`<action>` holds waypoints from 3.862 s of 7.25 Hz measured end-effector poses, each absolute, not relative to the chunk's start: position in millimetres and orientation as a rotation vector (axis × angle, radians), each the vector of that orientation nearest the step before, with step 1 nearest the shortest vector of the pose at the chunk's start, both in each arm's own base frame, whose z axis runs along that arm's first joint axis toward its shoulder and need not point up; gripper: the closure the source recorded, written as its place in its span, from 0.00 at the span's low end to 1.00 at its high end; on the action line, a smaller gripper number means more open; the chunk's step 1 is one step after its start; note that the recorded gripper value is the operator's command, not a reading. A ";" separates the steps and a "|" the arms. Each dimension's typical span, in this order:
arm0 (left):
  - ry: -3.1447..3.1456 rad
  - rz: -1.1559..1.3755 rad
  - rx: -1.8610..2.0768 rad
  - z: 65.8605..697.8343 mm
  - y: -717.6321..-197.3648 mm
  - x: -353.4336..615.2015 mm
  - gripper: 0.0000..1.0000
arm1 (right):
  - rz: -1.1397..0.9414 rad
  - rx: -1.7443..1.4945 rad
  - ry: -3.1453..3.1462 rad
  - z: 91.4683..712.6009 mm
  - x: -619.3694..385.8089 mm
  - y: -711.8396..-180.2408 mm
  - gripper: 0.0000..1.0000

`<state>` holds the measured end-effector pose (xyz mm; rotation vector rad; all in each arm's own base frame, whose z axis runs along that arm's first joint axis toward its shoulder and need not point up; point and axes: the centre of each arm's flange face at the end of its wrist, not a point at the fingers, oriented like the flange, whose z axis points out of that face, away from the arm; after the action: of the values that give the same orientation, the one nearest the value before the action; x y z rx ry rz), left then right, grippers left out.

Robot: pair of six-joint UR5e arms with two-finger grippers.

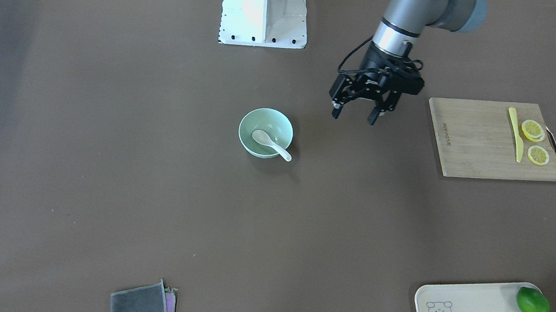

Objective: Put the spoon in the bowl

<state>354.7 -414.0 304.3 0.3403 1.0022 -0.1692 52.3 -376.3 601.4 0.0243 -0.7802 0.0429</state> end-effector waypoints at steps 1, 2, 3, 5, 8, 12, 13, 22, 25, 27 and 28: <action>0.969 -0.029 0.296 347.3 -433.5 286.3 0.02 | 0.060 -0.001 -0.777 614.7 55.1 -369.9 0.00; 0.956 0.078 0.253 396.6 -441.4 217.5 0.01 | 0.070 -0.015 -0.775 622.5 56.4 -366.9 0.00; 0.942 0.139 0.221 446.9 -435.0 163.6 0.02 | 0.075 -0.023 -0.775 626.7 56.8 -365.8 0.00; 0.896 0.178 0.222 509.3 -418.3 95.1 0.02 | 0.078 -0.029 -0.777 629.8 56.9 -366.0 0.00; 0.786 0.315 0.288 554.9 -425.5 7.8 0.01 | 0.080 -0.031 -0.779 630.3 56.8 -366.1 0.00; 0.761 0.315 0.201 570.8 -426.8 -31.1 0.01 | 0.082 -0.039 -0.780 633.6 56.7 -364.6 0.00; 0.761 0.293 0.194 578.3 -420.2 -39.6 0.01 | 0.083 -0.041 -0.780 634.5 56.7 -364.5 0.00; 0.769 0.217 0.185 610.3 -382.5 -66.5 0.01 | 0.086 -0.050 -0.784 638.2 56.5 -359.7 0.00; 0.770 0.215 0.179 613.3 -377.6 -66.5 0.01 | 0.086 -0.050 -0.784 638.4 56.5 -359.4 0.00; 0.774 0.213 0.173 615.4 -373.3 -66.2 0.02 | 0.086 -0.049 -0.784 637.9 56.5 -359.5 0.00; 0.775 0.212 0.172 615.9 -371.9 -66.1 0.01 | 0.086 -0.048 -0.785 637.4 56.4 -359.7 0.00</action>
<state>-66.1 -371.9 615.9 0.1721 0.7754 0.2121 56.4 -359.7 637.4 -0.0484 -0.7845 0.0855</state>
